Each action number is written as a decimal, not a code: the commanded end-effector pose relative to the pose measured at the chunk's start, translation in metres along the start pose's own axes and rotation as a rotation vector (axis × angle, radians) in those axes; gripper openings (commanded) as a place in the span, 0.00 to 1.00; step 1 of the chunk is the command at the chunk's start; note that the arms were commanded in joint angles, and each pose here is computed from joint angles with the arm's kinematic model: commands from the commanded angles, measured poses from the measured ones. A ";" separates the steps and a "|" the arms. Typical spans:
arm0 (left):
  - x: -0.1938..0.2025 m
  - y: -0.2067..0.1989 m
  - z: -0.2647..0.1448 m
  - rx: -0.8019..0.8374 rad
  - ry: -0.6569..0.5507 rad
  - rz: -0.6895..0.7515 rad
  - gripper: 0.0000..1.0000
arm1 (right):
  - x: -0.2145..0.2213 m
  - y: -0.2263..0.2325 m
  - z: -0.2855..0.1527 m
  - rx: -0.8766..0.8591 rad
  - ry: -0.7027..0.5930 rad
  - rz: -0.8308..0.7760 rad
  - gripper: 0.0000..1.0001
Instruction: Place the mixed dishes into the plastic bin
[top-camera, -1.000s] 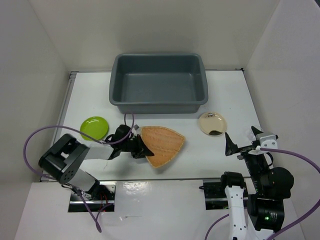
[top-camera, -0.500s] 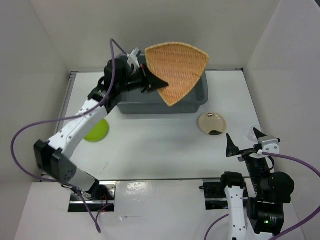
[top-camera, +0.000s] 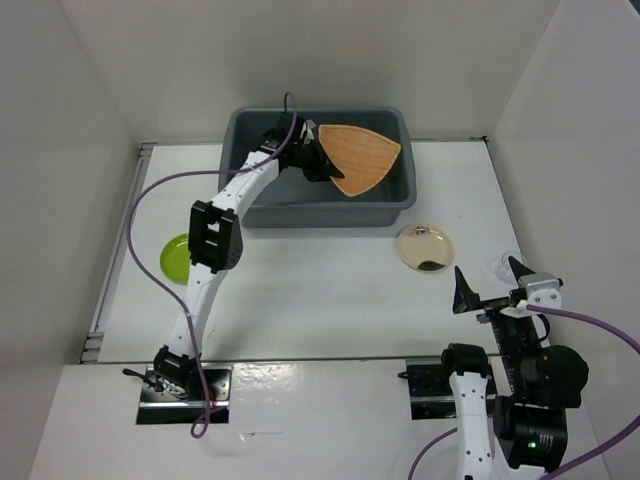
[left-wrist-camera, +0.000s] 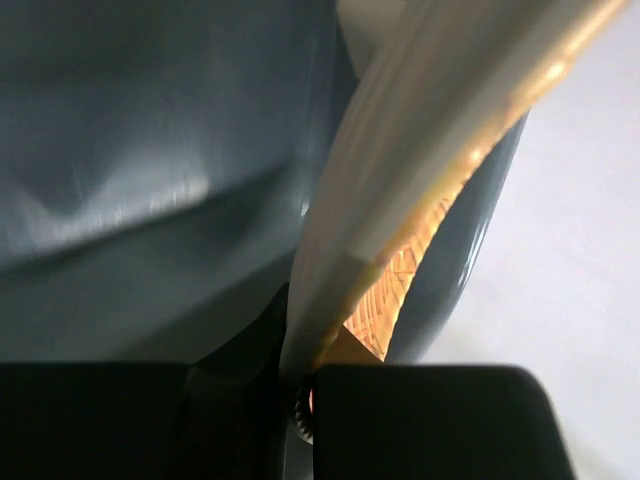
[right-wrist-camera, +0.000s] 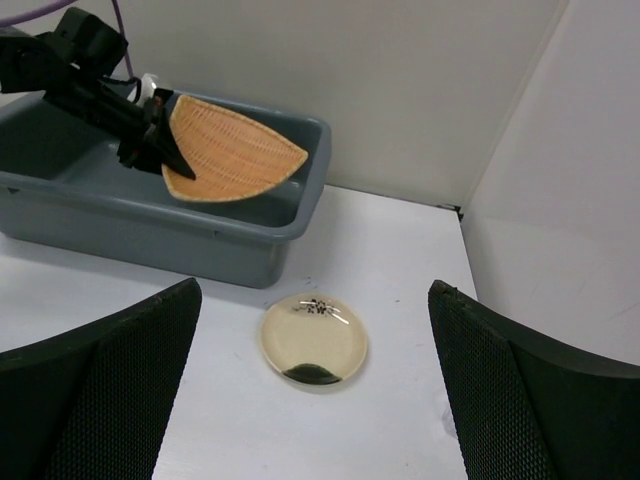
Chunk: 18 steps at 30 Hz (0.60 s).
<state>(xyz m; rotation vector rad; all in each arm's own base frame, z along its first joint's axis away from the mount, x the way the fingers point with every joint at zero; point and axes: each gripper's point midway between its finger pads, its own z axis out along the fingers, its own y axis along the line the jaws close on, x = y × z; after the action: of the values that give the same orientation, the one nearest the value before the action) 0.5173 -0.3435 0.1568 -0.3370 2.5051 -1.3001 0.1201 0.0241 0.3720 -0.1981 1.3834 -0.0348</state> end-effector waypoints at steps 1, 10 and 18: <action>-0.029 -0.063 -0.031 0.125 -0.070 0.082 0.00 | -0.007 -0.003 0.000 0.022 -0.032 -0.001 0.98; -0.059 -0.018 0.005 0.142 -0.074 -0.116 0.00 | -0.008 -0.004 -0.002 0.033 -0.040 -0.003 0.98; -0.056 0.002 0.030 0.134 -0.056 -0.170 0.00 | -0.008 -0.004 -0.002 0.033 -0.040 -0.003 0.98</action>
<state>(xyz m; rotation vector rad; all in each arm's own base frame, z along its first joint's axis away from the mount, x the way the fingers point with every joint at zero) 0.5829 -0.3306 0.1197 -0.6099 2.4340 -1.3844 0.1195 0.0222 0.3728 -0.1877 1.3796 -0.0441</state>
